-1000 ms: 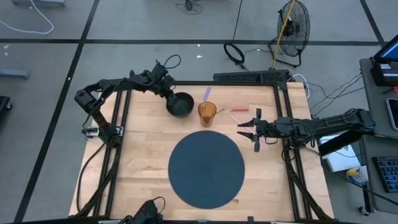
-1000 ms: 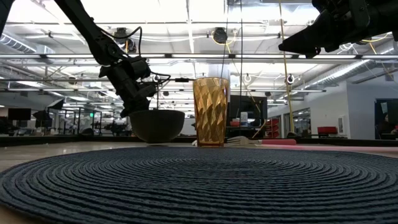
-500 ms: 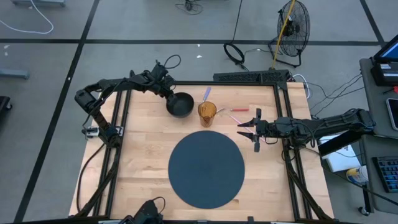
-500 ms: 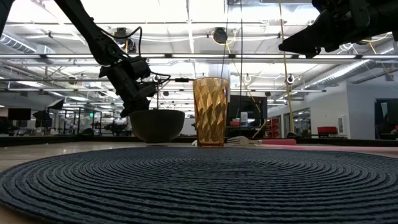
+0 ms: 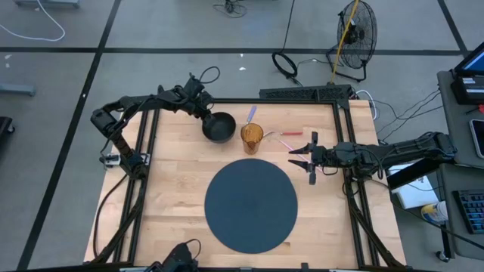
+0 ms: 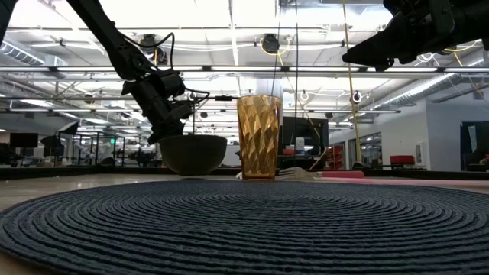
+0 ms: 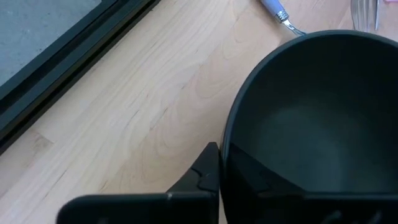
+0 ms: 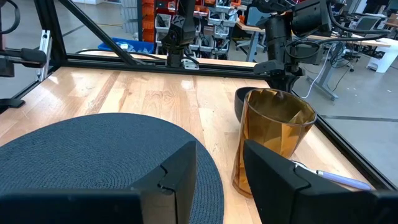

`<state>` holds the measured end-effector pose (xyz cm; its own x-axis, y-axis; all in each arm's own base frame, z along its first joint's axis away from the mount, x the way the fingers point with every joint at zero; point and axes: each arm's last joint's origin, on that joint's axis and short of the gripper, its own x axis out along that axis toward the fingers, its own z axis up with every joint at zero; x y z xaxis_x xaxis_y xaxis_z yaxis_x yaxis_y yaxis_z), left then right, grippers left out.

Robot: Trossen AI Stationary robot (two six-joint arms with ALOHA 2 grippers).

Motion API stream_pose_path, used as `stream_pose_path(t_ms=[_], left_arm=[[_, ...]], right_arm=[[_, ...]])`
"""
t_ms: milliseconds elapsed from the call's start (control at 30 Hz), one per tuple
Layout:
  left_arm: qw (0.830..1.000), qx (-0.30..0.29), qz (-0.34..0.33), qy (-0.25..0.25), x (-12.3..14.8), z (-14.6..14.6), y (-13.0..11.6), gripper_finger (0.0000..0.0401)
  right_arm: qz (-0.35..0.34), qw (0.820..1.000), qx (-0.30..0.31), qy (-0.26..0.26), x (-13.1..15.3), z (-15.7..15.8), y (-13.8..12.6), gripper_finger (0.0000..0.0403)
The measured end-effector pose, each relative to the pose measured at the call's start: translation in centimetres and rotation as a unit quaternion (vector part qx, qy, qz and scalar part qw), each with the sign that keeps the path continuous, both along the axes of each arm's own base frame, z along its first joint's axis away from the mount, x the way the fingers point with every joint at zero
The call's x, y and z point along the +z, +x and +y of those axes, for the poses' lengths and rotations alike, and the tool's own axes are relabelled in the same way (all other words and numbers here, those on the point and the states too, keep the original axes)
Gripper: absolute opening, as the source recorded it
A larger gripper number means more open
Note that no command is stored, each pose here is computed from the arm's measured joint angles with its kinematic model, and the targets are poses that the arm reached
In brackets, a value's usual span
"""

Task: Pick & Place Utensil
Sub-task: Put the black bowl on the left of the blue mat

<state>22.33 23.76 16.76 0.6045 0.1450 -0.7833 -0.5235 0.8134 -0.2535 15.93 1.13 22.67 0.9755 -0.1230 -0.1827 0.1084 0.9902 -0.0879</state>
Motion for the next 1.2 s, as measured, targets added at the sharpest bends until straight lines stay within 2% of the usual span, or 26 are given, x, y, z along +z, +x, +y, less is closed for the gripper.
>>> stream_pose_path(t_ms=[167, 433, 533, 700, 900, 1033, 1200], left_arm=[[1.000, -0.007, 0.003, 0.002, 0.8, -0.4, -0.4, 0.0009], [1.000, -0.022, -0.010, 0.018, 3.8, -2.0, -1.1, 0.0015], [0.999, -0.035, -0.010, 0.021, 5.0, -3.1, -1.3, 0.0007], [0.998, -0.059, -0.015, 0.030, 6.7, -5.2, -1.3, 0.0020], [0.995, -0.090, -0.018, 0.039, 8.2, -8.0, -0.8, 0.0009], [0.993, -0.109, -0.010, 0.040, 8.6, -9.8, -0.2, 0.0021], [0.989, -0.146, -0.010, 0.031, 8.7, -12.1, 0.9, 0.0008]], right_arm=[[0.000, 1.000, 0.000, 0.000, 0.0, 0.0, 0.0, 0.0130], [0.000, 1.000, 0.000, 0.000, 0.0, 0.0, 0.0, 0.0130], [0.000, 1.000, 0.000, 0.000, 0.0, 0.0, 0.0, 0.0130], [-0.002, 1.000, 0.000, 0.000, 0.0, 0.0, 0.0, 0.0130], [-0.014, 1.000, 0.000, 0.002, 0.3, 0.0, 0.0, 0.0130], [-0.020, 1.000, 0.000, 0.002, 0.4, 0.0, 0.1, 0.0130], [-0.021, 1.000, 0.000, 0.002, 0.4, 0.0, 0.1, 0.0130]])
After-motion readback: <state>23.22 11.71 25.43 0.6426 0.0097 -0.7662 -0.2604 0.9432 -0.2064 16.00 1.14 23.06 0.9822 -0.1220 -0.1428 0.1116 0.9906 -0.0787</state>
